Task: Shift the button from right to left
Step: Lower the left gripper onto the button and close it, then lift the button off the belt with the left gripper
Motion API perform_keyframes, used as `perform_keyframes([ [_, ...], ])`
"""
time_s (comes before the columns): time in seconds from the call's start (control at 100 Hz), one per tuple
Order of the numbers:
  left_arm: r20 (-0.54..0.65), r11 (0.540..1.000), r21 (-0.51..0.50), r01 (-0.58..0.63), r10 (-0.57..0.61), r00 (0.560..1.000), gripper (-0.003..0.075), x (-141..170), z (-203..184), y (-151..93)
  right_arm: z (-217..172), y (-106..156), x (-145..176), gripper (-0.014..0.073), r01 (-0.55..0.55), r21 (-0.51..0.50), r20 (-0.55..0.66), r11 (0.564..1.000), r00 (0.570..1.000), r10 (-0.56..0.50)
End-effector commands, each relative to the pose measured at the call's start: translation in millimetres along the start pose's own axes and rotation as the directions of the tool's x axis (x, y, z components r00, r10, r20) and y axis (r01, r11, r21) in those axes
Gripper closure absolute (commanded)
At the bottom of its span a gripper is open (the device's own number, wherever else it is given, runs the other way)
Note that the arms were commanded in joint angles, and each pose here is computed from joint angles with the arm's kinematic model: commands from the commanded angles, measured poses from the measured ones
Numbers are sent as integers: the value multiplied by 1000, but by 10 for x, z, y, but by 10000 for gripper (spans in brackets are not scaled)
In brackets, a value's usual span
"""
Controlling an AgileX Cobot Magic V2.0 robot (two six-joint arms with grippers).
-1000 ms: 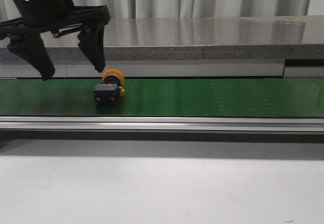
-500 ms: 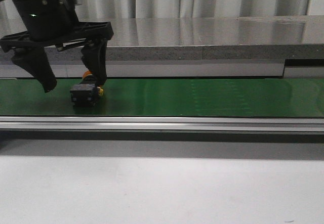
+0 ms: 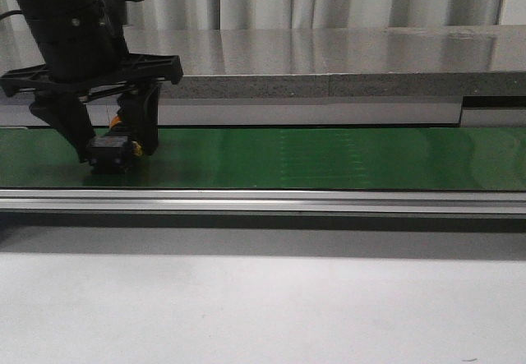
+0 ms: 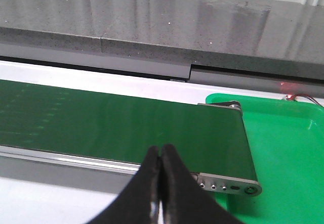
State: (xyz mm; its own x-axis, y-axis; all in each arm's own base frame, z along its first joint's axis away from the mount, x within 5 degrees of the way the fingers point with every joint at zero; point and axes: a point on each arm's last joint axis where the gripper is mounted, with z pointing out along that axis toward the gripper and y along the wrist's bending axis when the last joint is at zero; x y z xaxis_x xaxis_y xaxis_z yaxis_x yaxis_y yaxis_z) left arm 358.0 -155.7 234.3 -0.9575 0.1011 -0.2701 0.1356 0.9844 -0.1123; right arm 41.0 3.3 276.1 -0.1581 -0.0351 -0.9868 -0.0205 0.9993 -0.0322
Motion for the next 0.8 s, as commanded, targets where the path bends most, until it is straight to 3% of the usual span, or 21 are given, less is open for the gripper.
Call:
perform_keyframes([
  [0.0, 85, 1000, 31, 7, -9, 996, 437, -65, -255, -45, -26, -15, -143, 662, 15, 16, 97, 1000, 995, -16],
  [0.14, 86, 1000, 30, 10, -12, 996, 532, -69, -255, -33, -26, -15, -143, 662, 15, 16, 97, 1000, 995, -16],
  [0.3, 92, 1000, 28, 6, -9, 996, 532, -88, -345, -39, -26, -15, -143, 662, 15, 16, 97, 1000, 995, -16],
  [0.44, 186, 1000, 28, 2, -7, 983, 532, -121, -701, 14, -26, -15, -143, 662, 15, 16, 97, 1000, 995, -16],
  [0.56, 251, 999, 10, 34, -36, 967, 532, -100, -1026, 249, -26, -15, -143, 662, 15, 16, 97, 1000, 995, -16],
  [0.79, 272, 987, -78, 141, -115, 956, 532, -13, -1401, 1014, -26, -15, -143, 662, 15, 16, 97, 1000, 995, -16],
])
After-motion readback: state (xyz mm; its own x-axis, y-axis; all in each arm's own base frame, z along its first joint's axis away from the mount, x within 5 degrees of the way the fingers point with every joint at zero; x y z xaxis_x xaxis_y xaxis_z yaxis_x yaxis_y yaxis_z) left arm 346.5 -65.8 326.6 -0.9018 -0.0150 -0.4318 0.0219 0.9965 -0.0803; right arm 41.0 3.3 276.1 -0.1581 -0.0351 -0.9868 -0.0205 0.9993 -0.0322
